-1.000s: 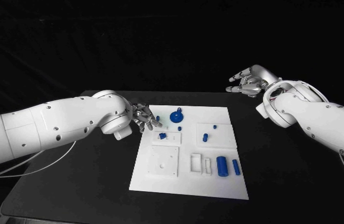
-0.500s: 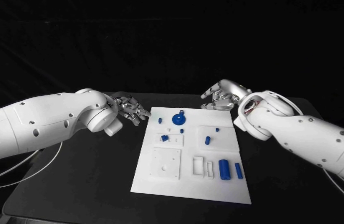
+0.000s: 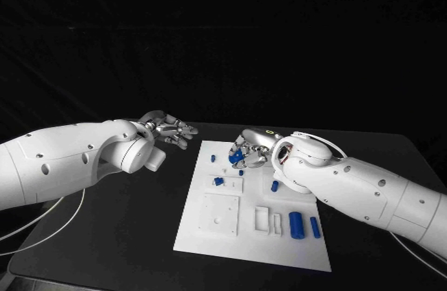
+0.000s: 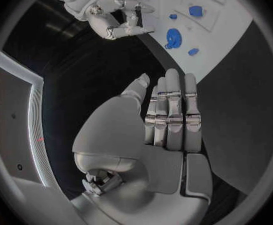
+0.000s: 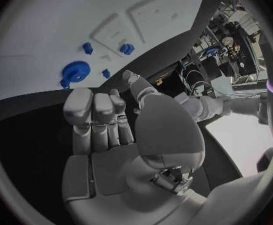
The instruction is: Assemble the parts on the task board
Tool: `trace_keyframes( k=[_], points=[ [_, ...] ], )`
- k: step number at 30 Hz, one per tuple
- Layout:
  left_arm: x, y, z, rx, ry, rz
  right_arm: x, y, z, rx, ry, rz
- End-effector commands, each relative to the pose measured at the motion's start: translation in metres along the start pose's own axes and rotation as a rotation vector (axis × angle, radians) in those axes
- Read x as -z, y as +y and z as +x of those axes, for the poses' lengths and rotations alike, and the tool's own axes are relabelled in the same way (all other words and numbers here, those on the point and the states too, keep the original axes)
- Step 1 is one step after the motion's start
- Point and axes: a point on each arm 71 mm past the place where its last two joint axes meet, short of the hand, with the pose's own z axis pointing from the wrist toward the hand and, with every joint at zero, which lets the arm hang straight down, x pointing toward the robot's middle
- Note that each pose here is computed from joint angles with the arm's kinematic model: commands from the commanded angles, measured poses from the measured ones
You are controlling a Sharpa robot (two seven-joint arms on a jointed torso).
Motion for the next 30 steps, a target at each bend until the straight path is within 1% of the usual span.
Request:
trace_keyframes(
  k=[1,6,12,17,30],
  points=[
    [0.0004,-0.0062,-0.0015,0.055,-0.061,0.046,-0.002,0.004,0.006,0.067,0.061,-0.023],
    [0.0002,-0.0086,0.0019,0.061,-0.066,0.056,-0.007,0.012,0.014,0.081,0.089,-0.035],
    [0.0006,-0.0133,0.0069,0.091,-0.062,0.091,-0.012,0.016,0.023,0.097,0.113,-0.029],
    [0.0013,-0.0154,0.0092,0.103,-0.066,0.107,-0.014,0.017,0.029,0.106,0.131,-0.026],
    [0.0023,-0.0183,0.0134,0.111,-0.057,0.12,-0.019,0.018,0.039,0.133,0.14,-0.015]
  ],
)
